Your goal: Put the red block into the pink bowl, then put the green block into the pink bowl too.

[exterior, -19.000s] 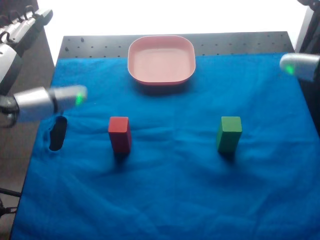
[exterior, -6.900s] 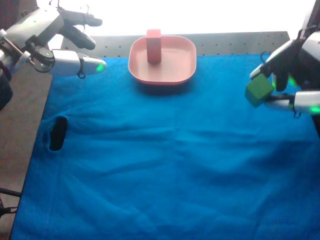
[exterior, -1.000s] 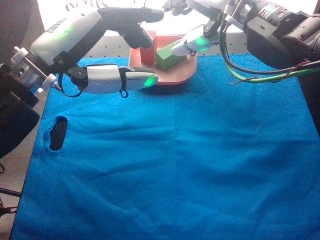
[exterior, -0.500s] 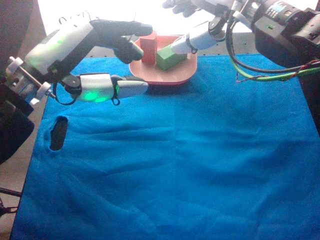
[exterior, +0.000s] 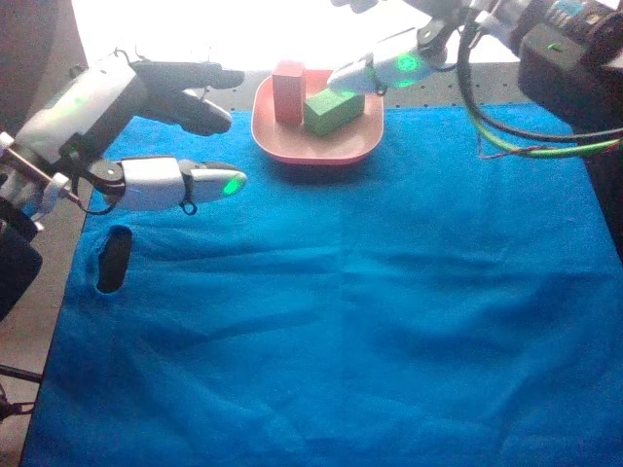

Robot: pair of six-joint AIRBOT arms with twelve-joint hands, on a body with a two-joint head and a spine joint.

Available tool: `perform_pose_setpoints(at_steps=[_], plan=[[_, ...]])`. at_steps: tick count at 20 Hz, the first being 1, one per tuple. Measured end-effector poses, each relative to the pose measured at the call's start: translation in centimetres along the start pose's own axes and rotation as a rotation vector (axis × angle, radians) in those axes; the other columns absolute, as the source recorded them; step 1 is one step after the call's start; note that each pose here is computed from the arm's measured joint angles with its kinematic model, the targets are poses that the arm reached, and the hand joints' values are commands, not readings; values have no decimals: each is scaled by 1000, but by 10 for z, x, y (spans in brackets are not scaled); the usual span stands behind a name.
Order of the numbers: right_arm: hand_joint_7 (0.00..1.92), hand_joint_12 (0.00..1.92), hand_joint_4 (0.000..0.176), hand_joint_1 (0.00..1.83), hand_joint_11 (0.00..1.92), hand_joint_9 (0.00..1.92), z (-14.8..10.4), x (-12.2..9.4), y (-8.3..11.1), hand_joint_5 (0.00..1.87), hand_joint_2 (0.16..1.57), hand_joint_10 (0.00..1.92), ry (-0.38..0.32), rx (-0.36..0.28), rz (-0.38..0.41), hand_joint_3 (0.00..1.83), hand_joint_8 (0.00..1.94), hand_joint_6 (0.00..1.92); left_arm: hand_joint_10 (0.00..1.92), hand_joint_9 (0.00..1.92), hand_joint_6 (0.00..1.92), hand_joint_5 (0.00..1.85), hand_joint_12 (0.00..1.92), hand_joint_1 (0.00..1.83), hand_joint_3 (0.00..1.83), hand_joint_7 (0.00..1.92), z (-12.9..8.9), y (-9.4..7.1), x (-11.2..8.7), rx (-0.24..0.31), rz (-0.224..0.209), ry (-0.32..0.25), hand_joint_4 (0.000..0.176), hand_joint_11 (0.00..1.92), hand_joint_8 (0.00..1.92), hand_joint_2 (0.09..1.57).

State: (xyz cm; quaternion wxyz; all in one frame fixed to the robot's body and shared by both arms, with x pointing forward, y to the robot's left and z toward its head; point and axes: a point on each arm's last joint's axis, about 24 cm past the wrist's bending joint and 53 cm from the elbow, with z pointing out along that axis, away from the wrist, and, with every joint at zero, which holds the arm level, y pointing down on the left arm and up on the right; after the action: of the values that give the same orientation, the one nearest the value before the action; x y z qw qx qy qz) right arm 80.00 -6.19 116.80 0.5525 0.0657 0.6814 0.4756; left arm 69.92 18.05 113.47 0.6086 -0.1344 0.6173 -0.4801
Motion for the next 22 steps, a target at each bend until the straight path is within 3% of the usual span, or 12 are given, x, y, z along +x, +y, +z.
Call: perform_pose_setpoints(at_steps=[1,3,5,8,9,11,13,14,15,16,18,22], plan=[[750,1063,8,1004,233,774,-1,-4,5,555,861,0,-4,-12,-2,3,0,5,70,1007,0,690,1537,1007,0,1032,-2,5,-3,-13,0,-9,0,321,0,850],[683,927,14,966,32,631,-5,-8,18,513,927,0,-15,-53,0,1,0,0,659,727,2,675,1579,1023,0,978,-7,14,-7,-41,3,-13,0,311,6,883],[615,849,13,908,31,596,-11,-11,29,489,971,0,-18,-87,1,8,0,0,782,663,6,677,1598,1008,0,967,-11,19,-14,-52,14,-21,0,263,2,866],[610,852,26,859,130,590,-17,-24,40,484,972,0,-43,-126,1,0,0,0,751,609,1,669,1577,961,0,905,-26,36,-31,-104,16,-66,0,169,0,859],[600,895,16,788,129,587,-19,-28,40,484,962,0,-50,-127,0,0,0,0,706,630,0,661,1514,955,0,897,-33,43,-37,-128,23,-79,0,206,0,830],[537,1007,26,826,18,505,-23,-30,41,452,963,0,-52,-125,13,0,0,0,634,620,0,605,1540,921,1,838,-47,55,-52,-169,20,-126,0,176,0,807],[496,921,42,834,22,491,-26,-26,46,436,964,0,-41,-135,21,0,0,0,623,573,0,570,1573,899,6,783,-53,58,-64,-183,24,-159,0,164,0,830],[495,861,56,844,40,477,-30,-26,50,428,941,0,-35,-143,16,0,0,0,514,585,0,570,1454,881,3,768,-55,55,-70,-174,31,-172,0,170,0,842],[503,797,55,840,57,482,-33,-27,51,418,930,1,-34,-146,15,0,0,1,398,614,0,560,1376,871,2,757,-56,52,-75,-170,47,-174,0,190,0,864],[471,837,27,843,36,455,-35,-30,51,375,954,0,-36,-146,13,0,0,0,284,649,0,551,1413,887,2,743,-57,50,-80,-169,66,-176,0,151,0,893],[443,827,11,824,8,447,-44,-41,51,353,935,0,-61,-152,-20,0,0,0,144,674,0,535,1394,898,0,719,-59,44,-90,-167,98,-189,0,124,0,904],[440,759,12,832,38,466,-68,-51,64,368,930,8,-91,-176,-63,0,5,5,23,682,0,511,1256,874,0,680,-62,32,-101,-142,129,-211,0,175,0,862]])
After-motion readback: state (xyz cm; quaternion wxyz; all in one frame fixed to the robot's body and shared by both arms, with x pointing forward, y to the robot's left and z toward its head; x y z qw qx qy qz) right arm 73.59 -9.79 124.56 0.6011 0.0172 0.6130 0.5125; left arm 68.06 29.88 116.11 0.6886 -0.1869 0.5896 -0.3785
